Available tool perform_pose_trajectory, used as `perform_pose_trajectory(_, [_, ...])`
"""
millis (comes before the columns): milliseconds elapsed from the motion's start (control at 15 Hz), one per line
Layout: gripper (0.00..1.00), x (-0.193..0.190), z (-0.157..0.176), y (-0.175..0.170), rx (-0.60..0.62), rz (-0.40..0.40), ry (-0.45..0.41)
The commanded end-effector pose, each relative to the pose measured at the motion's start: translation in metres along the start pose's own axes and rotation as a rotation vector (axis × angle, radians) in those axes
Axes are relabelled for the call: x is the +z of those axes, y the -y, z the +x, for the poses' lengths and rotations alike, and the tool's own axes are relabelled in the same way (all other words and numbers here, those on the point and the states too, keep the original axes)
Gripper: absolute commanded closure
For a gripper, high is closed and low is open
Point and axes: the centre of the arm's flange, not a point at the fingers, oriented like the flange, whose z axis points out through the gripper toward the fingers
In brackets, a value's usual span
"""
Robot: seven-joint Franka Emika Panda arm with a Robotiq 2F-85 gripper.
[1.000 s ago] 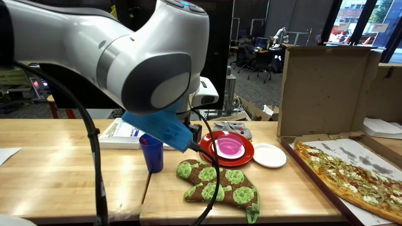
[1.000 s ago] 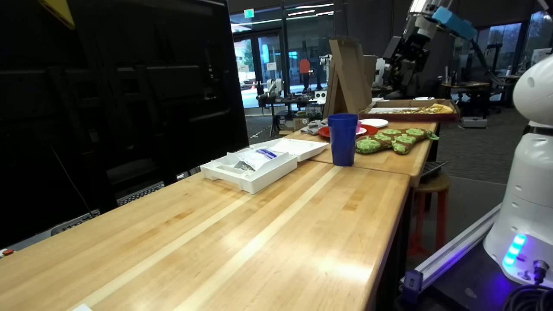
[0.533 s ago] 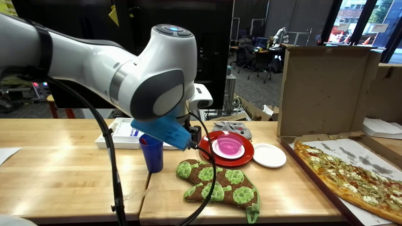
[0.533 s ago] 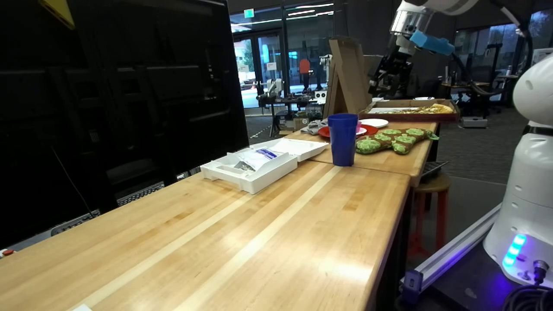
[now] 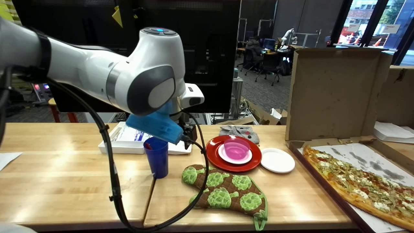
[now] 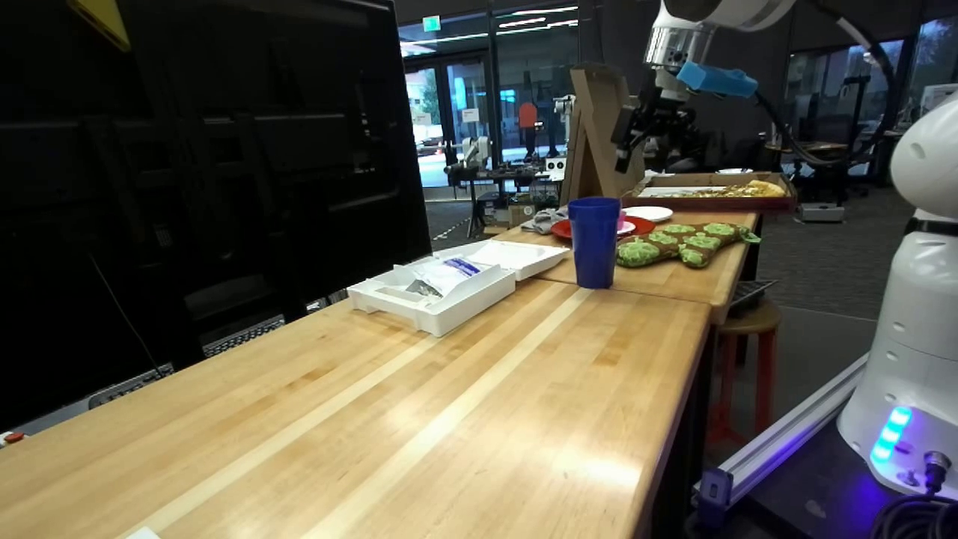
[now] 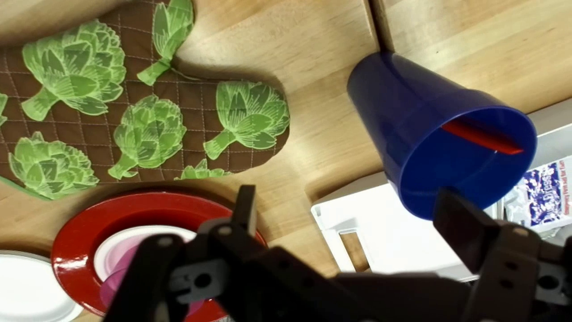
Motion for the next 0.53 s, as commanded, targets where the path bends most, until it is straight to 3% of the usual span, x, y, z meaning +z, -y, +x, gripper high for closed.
perform_pose_trajectory(0, [0.00, 0.006, 0.014, 0.024, -0.021, -0.028, 0.020])
perform_pose_trajectory(467, [0.00, 0.036, 0.019, 0.055, -0.099, -0.052, 0.091])
